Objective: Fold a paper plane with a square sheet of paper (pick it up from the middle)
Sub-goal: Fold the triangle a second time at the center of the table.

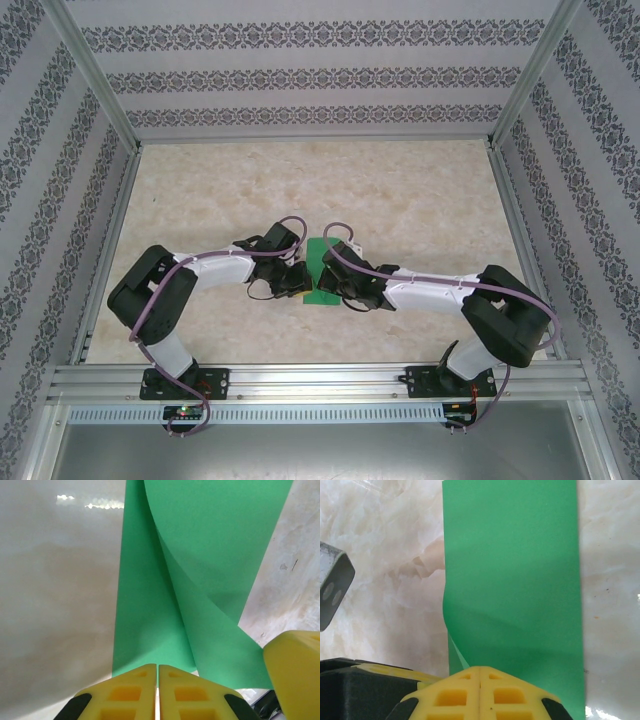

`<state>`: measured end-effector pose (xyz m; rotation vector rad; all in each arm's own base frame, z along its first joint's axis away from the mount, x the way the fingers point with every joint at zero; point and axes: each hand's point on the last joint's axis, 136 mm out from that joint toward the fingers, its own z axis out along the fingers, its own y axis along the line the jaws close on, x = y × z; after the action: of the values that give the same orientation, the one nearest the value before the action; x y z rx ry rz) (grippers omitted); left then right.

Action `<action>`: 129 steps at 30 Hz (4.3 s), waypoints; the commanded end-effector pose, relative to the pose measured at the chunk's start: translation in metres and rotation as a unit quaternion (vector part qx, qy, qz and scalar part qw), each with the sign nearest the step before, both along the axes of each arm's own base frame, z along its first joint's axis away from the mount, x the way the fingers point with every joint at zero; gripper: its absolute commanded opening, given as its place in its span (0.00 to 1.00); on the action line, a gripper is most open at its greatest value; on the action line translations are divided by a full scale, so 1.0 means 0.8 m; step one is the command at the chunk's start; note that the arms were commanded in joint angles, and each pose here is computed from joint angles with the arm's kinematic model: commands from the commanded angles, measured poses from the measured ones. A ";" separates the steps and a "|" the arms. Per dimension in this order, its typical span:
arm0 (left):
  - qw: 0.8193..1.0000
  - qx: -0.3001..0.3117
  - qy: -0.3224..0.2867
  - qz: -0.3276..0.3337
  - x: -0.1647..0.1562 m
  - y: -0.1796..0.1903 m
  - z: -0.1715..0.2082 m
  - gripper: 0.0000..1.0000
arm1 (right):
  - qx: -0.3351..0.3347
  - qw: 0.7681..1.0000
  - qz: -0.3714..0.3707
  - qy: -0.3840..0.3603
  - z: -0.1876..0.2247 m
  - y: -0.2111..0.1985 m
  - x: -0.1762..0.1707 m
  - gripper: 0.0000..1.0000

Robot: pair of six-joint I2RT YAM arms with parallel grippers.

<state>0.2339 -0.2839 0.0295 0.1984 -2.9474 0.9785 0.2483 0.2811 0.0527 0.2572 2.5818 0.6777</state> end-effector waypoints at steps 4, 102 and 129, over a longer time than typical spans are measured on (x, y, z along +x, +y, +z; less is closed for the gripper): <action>1.000 0.010 -0.004 0.004 0.005 -0.005 -0.014 0.10 | 0.019 1.000 0.002 -0.006 0.006 -0.003 0.009 0.00; 0.998 0.037 -0.041 -0.025 0.021 -0.004 0.006 0.14 | -0.030 0.986 0.161 0.009 -0.058 -0.040 0.061 0.06; 0.990 -0.076 -0.105 0.049 0.097 -0.061 0.062 0.22 | -0.032 0.985 0.168 0.015 -0.068 -0.035 0.054 0.07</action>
<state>0.2980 -0.3180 0.0668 0.2418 -3.0746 1.1980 0.3004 0.2577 0.0150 -0.2014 2.6528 0.7495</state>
